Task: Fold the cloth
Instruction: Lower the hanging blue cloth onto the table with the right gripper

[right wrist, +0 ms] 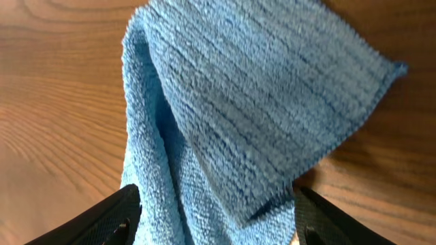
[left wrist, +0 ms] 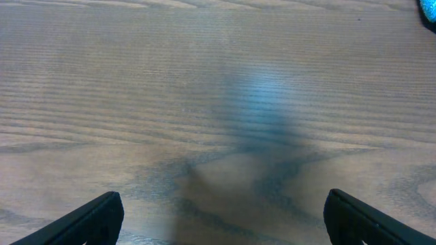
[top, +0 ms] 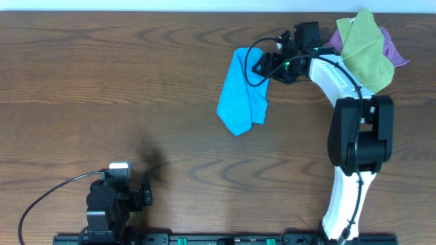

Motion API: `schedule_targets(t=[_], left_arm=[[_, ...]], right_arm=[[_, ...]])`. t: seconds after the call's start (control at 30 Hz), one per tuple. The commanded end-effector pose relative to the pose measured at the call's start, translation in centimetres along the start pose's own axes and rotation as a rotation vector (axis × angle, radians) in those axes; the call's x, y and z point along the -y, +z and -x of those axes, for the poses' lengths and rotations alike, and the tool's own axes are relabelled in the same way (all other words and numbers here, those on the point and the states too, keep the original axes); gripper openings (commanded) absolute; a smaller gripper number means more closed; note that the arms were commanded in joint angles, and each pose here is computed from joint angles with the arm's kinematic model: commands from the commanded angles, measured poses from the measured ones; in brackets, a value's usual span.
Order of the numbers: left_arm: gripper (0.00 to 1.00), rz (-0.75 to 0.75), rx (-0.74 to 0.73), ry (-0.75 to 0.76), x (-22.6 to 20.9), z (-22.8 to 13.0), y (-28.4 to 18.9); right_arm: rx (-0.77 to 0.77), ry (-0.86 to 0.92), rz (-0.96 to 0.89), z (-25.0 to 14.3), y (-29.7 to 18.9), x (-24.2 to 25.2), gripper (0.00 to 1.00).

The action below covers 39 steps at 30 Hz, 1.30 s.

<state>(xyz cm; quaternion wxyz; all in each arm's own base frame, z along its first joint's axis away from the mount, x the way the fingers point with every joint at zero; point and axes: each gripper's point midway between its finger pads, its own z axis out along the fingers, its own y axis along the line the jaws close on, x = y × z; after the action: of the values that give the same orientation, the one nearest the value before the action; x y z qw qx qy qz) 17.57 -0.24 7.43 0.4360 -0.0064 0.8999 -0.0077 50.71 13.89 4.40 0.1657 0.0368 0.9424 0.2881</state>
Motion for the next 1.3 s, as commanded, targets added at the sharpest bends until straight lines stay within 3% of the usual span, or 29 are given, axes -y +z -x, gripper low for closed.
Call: schedule_targets(t=[0.0,0.3,0.53,0.67,0.77,1.27], left_arm=[[0.95,-0.002,-0.068,0.015,0.0,-2.1,0.7],[0.95,-0.002,-0.068,0.015,0.0,-2.1,0.7],[0.95,-0.002,-0.068,0.015,0.0,-2.1,0.7],[0.95,-0.002,-0.068,0.015,0.0,-2.1,0.7],[0.95,-0.002,-0.068,0.015,0.0,-2.1,0.7],[0.95,-0.002,-0.068,0.015,0.0,-2.1,0.7]], right_arm=[[0.011,-0.029,-0.008,0.2,0.5,-0.5,0.72],[0.046,-0.044,-0.023,0.9,1.0,-0.6,0.67],[0.011,-0.018,-0.033,-0.1,3.1,0.9,0.52],[0.021,-0.024,-0.03,0.2,3.7,1.2,0.32],[0.081,-0.05,-0.021,1.7,3.4,1.0,0.01],[0.222,-0.043,-0.128,7.5,-2.0,4.7,0.01]])
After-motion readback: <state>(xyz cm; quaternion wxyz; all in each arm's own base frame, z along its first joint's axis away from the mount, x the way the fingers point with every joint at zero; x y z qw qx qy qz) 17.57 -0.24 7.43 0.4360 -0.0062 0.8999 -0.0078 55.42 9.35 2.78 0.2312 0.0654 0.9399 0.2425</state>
